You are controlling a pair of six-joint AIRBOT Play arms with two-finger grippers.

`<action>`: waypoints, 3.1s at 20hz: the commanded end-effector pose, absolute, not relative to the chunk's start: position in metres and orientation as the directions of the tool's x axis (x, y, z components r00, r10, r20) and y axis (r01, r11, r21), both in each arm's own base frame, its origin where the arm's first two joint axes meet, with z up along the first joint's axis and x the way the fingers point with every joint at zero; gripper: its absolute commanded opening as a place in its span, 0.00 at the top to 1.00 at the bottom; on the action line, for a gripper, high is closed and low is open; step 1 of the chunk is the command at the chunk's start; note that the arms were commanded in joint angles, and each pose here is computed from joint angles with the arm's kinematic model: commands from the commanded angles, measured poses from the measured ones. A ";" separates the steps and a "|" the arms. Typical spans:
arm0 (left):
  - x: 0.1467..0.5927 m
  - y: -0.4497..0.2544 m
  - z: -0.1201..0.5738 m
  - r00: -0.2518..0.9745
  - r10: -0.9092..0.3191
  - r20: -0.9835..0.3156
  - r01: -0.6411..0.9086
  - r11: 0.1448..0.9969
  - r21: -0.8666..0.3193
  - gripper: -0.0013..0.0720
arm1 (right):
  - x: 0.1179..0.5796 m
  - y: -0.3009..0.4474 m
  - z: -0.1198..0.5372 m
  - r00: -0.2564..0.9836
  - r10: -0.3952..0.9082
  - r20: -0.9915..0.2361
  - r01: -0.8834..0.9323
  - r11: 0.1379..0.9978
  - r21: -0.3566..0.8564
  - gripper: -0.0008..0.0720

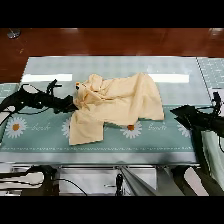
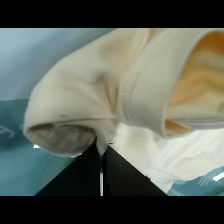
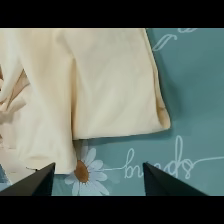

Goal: Fold the shirts.

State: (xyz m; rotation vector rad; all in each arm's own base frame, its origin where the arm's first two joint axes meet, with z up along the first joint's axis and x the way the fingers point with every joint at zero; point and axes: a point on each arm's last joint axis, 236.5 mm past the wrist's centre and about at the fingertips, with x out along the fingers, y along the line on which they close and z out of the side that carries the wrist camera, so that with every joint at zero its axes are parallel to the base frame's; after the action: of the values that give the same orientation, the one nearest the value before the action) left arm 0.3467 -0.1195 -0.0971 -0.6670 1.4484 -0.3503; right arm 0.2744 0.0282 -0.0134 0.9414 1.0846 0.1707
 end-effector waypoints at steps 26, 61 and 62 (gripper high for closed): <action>0.356 -0.131 -0.062 0.104 -0.640 -0.761 -0.099 0.755 -0.648 0.94 | 0.365 0.086 -0.062 0.242 0.568 -0.786 0.260 0.743 0.617 0.96; 0.298 -0.028 0.319 0.828 -0.192 -0.526 0.133 0.980 -0.149 0.94 | 0.237 0.019 0.331 0.813 0.112 -0.571 -0.030 0.988 0.150 0.95; 0.316 -0.028 0.294 0.786 -0.210 -0.582 0.128 0.976 -0.179 0.94 | 0.259 0.016 0.306 0.781 0.117 -0.613 -0.019 0.986 0.164 0.96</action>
State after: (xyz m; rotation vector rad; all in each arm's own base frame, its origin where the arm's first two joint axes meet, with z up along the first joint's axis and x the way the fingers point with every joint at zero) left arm 0.2762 -0.0230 0.3576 -0.0648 0.4523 -0.1371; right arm 0.2181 0.0107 0.3589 0.1192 0.5420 0.0255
